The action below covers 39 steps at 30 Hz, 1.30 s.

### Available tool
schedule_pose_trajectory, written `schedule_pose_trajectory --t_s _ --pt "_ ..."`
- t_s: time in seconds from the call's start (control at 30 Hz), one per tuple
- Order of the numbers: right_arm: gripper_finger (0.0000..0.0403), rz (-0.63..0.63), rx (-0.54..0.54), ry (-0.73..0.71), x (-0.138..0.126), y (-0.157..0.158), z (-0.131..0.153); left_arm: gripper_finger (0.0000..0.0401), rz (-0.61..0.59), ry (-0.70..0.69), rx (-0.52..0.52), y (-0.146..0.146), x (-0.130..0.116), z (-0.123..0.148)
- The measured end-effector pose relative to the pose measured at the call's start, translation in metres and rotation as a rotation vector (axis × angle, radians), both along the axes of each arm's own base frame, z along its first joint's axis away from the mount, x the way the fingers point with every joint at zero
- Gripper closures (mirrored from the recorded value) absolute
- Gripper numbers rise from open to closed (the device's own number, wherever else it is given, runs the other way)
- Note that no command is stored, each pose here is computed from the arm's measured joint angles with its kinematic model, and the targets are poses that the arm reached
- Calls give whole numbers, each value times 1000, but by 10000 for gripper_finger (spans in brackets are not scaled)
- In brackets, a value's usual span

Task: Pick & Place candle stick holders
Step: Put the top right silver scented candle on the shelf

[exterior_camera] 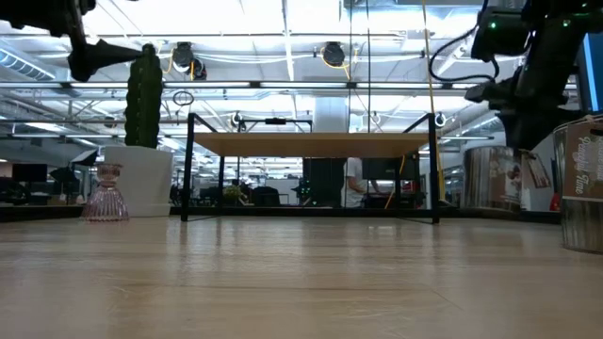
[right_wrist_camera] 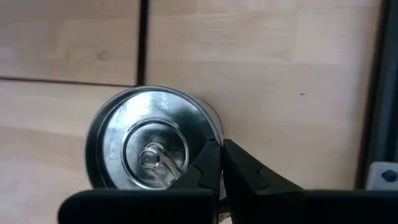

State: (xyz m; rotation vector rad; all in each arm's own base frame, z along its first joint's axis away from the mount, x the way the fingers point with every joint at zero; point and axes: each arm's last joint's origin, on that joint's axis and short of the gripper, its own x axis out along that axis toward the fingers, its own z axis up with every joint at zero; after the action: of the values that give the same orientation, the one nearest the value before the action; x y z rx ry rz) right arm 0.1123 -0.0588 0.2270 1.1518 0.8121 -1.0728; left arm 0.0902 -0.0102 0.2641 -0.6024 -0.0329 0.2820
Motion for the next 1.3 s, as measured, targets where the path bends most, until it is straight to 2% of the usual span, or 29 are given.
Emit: schedule_pose_trajectory --t_s 0.3,0.5,0.87,1.1,1.3 --pt "403 96 9 -46 20 14 19 6 2 96 31 -13 44 -9" --pt "403 204 28 -43 47 28 25 6 -1 63 58 -20 70 -11" --pt "403 403 -15 -109 113 51 57 6 -8 49 250 -31 109 -23" --pt "403 487 -61 -175 145 57 67 6 19 43 183 -31 120 -32" --pt "403 524 -72 -195 162 61 62 6 -25 40 142 -33 122 -34"
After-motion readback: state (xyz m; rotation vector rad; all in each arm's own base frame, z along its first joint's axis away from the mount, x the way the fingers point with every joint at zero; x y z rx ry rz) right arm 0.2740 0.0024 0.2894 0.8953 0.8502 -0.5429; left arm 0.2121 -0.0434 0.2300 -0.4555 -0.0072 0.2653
